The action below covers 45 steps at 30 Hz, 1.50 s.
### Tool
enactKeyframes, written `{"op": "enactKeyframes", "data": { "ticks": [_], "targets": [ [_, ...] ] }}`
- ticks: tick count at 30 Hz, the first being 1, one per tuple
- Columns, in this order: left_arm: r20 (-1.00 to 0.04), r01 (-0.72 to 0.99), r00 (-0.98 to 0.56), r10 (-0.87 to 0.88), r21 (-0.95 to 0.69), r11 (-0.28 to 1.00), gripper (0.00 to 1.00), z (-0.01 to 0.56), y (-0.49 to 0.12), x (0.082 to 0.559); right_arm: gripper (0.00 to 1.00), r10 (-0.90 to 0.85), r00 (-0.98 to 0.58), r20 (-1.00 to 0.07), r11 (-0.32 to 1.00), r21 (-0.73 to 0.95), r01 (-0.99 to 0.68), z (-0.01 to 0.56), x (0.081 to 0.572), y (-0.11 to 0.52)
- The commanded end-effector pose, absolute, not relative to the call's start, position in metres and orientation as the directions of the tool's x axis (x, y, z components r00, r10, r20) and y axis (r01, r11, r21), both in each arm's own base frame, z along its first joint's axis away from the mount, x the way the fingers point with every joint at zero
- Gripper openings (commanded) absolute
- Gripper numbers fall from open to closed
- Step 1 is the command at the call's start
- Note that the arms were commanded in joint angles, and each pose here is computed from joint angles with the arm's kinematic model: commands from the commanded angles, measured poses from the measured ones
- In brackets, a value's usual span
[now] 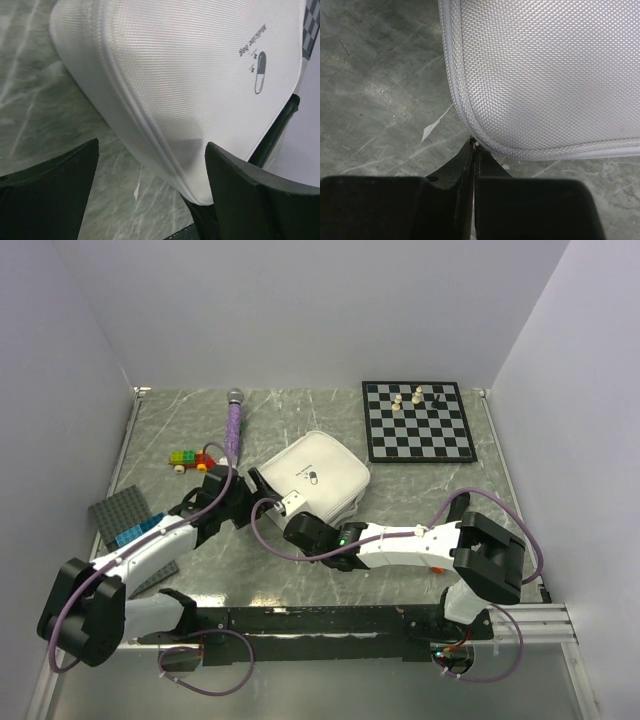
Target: Organize the medicine kit
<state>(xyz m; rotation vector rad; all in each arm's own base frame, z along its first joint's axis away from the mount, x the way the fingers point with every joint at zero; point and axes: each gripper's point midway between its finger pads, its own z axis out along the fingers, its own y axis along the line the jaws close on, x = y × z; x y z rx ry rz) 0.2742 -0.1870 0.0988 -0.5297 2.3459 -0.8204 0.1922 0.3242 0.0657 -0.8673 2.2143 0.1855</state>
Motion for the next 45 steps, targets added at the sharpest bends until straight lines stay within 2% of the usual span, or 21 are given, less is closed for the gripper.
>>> {"op": "enactKeyframes", "data": {
  "ticks": [1,3,6,8,14,19,22,28,33,36,40,45],
  "targets": [
    [-0.401,-0.13,-0.716,-0.572,-0.728,0.673,0.89,0.122,-0.206,0.294,0.0,-0.5,-0.488,-0.716,0.769,-0.107,-0.631,0.075,0.196,0.33],
    [-0.395,-0.151,-0.727,-0.562,-0.707,0.691,0.86,0.111,-0.207,0.293,0.0,-0.5,-0.491,-0.714,0.769,-0.105,-0.63,0.075,0.196,0.33],
    [-0.387,-0.182,-0.733,-0.56,-0.682,0.709,0.74,0.095,-0.202,0.289,0.0,-0.498,-0.495,-0.712,0.772,-0.104,-0.627,0.075,0.196,0.329],
    [-0.386,-0.19,-0.735,-0.558,-0.672,0.716,0.6,0.088,-0.2,0.287,0.0,-0.498,-0.497,-0.711,0.774,-0.105,-0.625,0.075,0.195,0.326],
    [-0.422,-0.223,-0.724,-0.545,-0.605,0.764,0.02,0.077,-0.185,0.287,0.0,-0.514,-0.488,-0.705,0.779,-0.147,-0.609,0.077,0.195,0.308],
    [-0.444,-0.277,-0.711,-0.545,-0.535,0.798,0.01,0.069,-0.16,0.296,0.0,-0.506,-0.505,-0.7,0.804,-0.17,-0.57,0.08,0.203,0.276],
    [-0.437,-0.303,-0.713,-0.548,-0.513,0.803,0.01,0.063,-0.143,0.3,0.0,-0.417,-0.591,-0.69,0.872,-0.121,-0.474,0.078,0.218,0.247],
    [-0.444,-0.316,-0.724,-0.529,-0.468,0.825,0.01,0.057,-0.128,0.301,0.0,-0.094,-0.687,-0.72,0.992,-0.01,-0.125,0.087,0.269,0.184],
    [-0.455,-0.339,-0.718,-0.527,-0.432,0.836,0.01,0.054,-0.118,0.306,0.0,0.099,-0.664,-0.741,0.991,0.011,0.136,0.091,0.316,0.139],
    [-0.463,-0.353,-0.712,-0.529,-0.416,0.838,0.01,0.055,-0.112,0.313,0.0,0.184,-0.61,-0.771,0.974,0.059,0.22,0.097,0.338,0.122],
    [-0.476,-0.369,-0.693,-0.542,-0.412,0.833,0.01,0.062,-0.104,0.332,0.0,0.174,-0.604,-0.778,0.979,0.073,0.189,0.103,0.345,0.127],
    [-0.538,-0.361,-0.656,-0.53,-0.393,0.846,0.01,0.088,-0.089,0.378,0.0,0.041,-0.635,-0.771,0.997,-0.01,0.078,0.094,0.313,0.146]
  ]
}}
